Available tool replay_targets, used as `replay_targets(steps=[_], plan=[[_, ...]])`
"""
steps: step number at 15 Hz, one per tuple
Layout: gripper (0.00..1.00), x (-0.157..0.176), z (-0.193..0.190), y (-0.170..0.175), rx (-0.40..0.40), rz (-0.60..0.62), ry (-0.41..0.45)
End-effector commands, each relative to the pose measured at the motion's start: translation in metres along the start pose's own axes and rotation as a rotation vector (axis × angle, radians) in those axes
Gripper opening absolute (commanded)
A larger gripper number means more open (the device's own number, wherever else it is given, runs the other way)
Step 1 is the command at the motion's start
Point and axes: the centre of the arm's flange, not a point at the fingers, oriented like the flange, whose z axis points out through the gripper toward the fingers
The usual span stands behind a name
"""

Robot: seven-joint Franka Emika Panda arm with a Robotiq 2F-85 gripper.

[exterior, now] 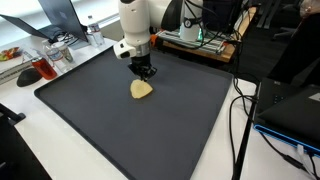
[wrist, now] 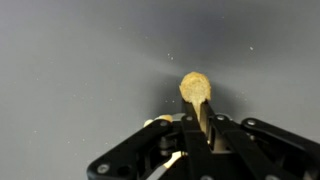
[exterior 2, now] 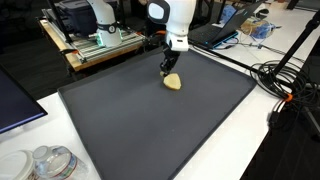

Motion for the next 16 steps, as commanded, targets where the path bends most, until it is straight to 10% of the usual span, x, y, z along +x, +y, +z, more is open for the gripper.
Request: replay_targets(steps=[1,15,16], plan=[[0.02,-0.012,-0.013,0.001,-0.06,-0.18,0.015],[0.02,0.003,0.001,0.017,-0.034,-0.549,0.086],[0.29,0.002,0.005,0.019,-0.015,-0.552,0.086]])
